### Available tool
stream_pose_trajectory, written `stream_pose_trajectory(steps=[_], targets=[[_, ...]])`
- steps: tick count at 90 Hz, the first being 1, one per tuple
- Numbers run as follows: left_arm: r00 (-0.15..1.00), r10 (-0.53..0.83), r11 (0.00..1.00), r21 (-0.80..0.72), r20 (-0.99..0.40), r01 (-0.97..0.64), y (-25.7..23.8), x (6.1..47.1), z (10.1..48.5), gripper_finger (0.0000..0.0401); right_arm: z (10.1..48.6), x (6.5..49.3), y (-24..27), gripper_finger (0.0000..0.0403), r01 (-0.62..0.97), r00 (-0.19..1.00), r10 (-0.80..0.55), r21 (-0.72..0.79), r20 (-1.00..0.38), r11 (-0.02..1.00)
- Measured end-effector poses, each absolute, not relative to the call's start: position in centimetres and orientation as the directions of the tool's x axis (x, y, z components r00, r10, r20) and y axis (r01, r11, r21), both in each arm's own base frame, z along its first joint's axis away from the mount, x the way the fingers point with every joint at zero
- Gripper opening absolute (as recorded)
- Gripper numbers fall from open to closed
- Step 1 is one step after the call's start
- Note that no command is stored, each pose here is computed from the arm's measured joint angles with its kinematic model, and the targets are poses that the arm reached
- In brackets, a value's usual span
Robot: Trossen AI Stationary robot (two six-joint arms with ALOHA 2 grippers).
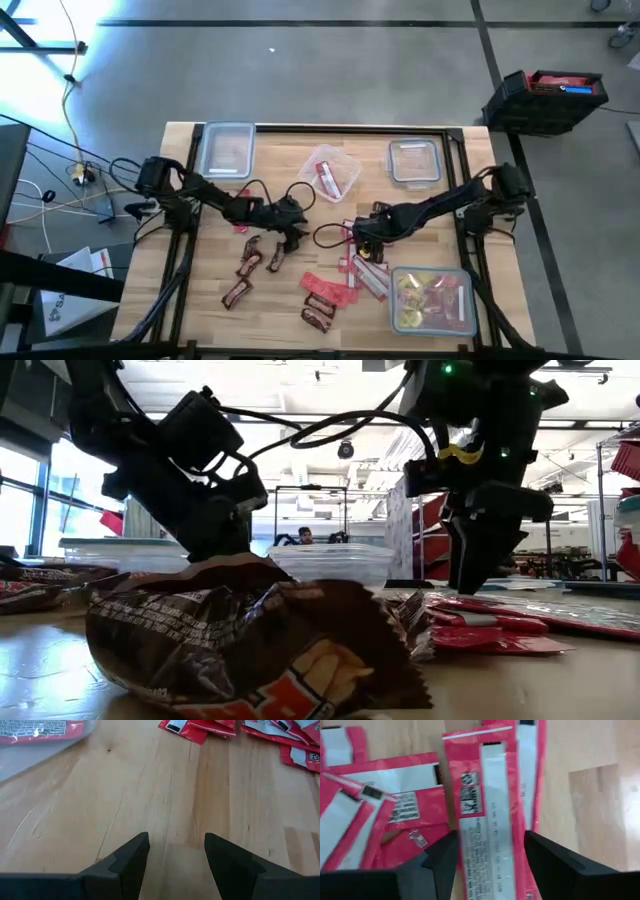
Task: Sort candy
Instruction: Put the strawberry red into the upper middle transparent bin
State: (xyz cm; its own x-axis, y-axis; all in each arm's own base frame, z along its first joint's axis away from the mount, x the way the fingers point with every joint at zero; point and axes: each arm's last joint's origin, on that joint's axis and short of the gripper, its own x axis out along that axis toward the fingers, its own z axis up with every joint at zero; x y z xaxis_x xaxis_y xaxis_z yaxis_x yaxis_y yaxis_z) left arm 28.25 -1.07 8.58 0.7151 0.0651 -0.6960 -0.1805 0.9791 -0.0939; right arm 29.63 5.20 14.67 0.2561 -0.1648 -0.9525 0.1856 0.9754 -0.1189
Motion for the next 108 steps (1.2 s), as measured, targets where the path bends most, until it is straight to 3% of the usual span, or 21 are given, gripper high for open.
stream_pose_trajectory(steps=[45, 60, 92, 108], targets=[[0.732, 0.108, 0.988, -0.006, -0.672, -0.151, -1.8, 28.3, 8.7, 0.0183, 13.4, 30.2, 5.3, 0.0188, 0.184, 0.234, -0.147, -0.105, -0.961, 0.977], [0.732, 0.111, 0.988, -0.005, -0.672, -0.154, -1.8, 28.3, 8.7, 0.0183, 13.7, 29.8, 5.1, 0.0145, 0.208, 0.226, -0.153, -0.106, -0.962, 0.972], [0.734, 0.113, 0.988, -0.004, -0.669, -0.156, -1.8, 28.3, 8.7, 0.0183, 13.8, 29.5, 5.1, 0.0012, 0.221, 0.201, -0.155, -0.110, -0.967, 0.969], [0.734, 0.113, 0.987, -0.012, -0.670, -0.163, -1.8, 28.3, 8.8, 0.0183, 15.0, 29.6, 5.2, 0.0006, 0.225, 0.157, -0.146, -0.109, -0.977, 0.968]])
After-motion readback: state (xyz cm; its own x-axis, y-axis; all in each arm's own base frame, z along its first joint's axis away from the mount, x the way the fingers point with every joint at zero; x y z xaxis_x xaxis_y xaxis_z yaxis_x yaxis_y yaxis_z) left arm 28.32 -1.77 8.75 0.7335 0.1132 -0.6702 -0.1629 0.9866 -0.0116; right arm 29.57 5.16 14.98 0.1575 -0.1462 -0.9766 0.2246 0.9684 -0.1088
